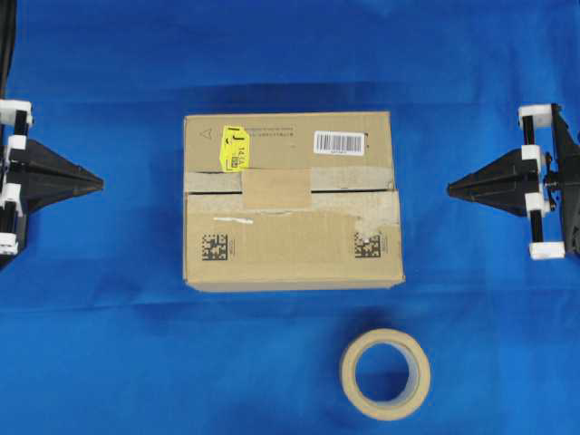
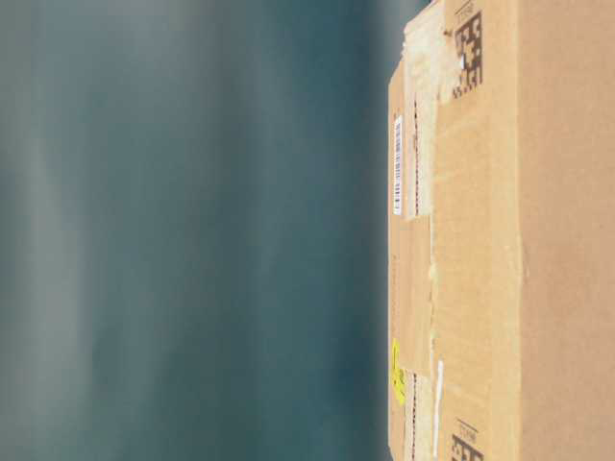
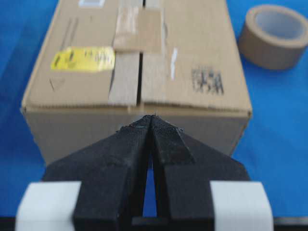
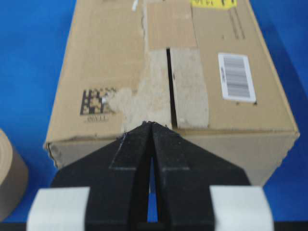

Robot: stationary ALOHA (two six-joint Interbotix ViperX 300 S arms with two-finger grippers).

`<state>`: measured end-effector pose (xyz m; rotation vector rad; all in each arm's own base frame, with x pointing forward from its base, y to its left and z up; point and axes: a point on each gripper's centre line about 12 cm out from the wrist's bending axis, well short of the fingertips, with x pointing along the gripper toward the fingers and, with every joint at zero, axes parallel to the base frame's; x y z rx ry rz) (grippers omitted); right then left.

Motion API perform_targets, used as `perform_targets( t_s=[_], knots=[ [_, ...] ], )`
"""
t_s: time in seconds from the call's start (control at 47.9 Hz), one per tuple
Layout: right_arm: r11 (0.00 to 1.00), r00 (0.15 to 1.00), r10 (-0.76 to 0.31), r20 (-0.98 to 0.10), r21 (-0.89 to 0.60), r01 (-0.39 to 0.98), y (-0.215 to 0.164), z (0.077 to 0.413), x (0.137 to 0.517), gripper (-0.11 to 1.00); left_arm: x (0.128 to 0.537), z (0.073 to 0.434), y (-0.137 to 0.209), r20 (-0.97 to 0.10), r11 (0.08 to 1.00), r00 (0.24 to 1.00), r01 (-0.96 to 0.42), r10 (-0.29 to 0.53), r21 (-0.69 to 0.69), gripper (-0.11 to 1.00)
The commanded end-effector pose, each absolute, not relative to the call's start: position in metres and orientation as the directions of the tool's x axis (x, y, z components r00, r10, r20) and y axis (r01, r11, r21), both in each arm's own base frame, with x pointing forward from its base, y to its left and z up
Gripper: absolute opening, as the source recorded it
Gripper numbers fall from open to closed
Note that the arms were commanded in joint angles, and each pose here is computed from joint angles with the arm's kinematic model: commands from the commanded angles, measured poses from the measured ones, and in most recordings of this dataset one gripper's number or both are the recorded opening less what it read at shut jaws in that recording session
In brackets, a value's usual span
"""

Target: Apply tape along the seams of the closed cardboard box to seal it securely.

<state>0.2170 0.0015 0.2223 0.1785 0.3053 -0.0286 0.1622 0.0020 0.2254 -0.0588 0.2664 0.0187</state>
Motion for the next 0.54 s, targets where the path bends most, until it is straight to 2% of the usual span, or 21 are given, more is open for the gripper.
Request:
perform_targets(
  t_s=[0.0,0.521],
  knots=[
    [0.984,0.956,0.000,-0.294,0.168,0.052,0.0017,0.2242,0.2188,-0.01,0.1627,0.2239,0.0023,-0.270,0.998,0.963,-0.028,0.012,-0.055,0.00],
    [0.985,0.953,-0.001,-0.302,0.167,0.054,0.0017,0.2217,0.2206,-0.01,0.1614,0.2196,0.0023,-0.277,0.998,0.961,-0.028,0.012,-0.052,0.00]
  ],
)
